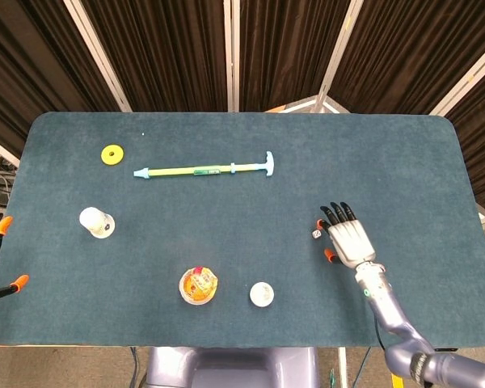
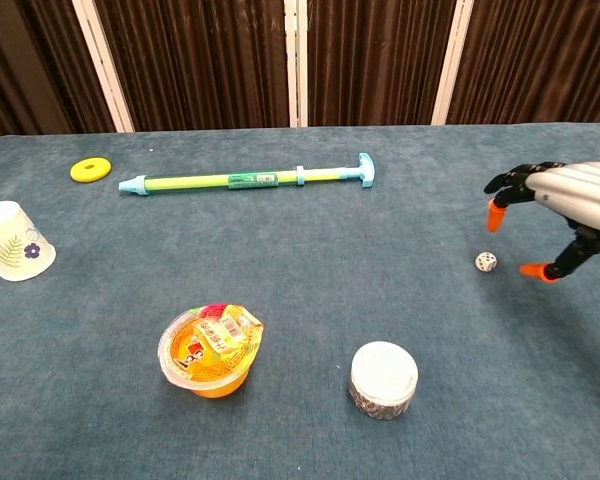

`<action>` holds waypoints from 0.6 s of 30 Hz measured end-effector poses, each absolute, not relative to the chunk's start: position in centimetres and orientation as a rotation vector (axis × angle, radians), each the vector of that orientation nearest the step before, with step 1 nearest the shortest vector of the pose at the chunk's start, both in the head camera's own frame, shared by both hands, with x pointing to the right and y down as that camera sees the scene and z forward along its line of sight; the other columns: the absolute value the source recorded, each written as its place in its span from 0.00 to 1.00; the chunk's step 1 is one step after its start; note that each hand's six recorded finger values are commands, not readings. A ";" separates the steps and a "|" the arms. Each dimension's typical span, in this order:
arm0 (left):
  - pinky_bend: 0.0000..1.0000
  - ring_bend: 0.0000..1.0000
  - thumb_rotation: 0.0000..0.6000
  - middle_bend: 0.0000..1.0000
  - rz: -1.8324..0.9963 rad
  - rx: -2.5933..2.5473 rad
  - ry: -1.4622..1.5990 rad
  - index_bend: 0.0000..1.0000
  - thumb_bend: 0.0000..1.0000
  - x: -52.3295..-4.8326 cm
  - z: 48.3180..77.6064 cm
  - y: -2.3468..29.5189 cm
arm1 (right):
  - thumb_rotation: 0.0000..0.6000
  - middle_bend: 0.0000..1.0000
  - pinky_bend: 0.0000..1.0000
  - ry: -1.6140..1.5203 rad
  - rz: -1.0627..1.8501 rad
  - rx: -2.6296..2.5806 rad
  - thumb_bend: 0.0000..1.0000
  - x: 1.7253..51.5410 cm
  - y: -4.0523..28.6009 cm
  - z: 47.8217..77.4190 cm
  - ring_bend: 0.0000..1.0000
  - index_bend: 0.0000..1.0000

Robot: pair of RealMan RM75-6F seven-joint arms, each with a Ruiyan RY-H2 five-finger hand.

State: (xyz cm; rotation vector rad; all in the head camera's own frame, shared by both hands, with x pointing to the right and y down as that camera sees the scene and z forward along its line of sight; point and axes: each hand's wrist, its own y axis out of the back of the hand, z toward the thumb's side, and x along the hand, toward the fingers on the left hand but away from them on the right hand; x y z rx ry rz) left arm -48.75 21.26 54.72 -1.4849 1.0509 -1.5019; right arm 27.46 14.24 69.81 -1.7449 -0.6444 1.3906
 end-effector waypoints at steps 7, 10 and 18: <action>0.00 0.00 1.00 0.00 -1.510 -1.487 1.047 0.00 0.06 -48.8 55.0 21.2 | 1.00 0.13 0.00 -0.638 1.430 -1.747 0.20 27.1 13.3 71.5 0.00 0.40; 0.00 0.00 1.00 0.00 -1.511 -1.487 1.044 0.00 0.06 -48.7 55.1 21.2 | 1.00 0.15 0.00 -0.638 1.439 -1.752 0.20 26.8 13.1 72.1 0.00 0.43; 0.00 0.00 1.00 0.00 -1.519 -1.490 1.040 0.00 0.06 -48.7 55.4 21.0 | 1.00 0.18 0.00 -0.640 1.446 -1.752 0.21 26.3 12.7 73.1 0.00 0.47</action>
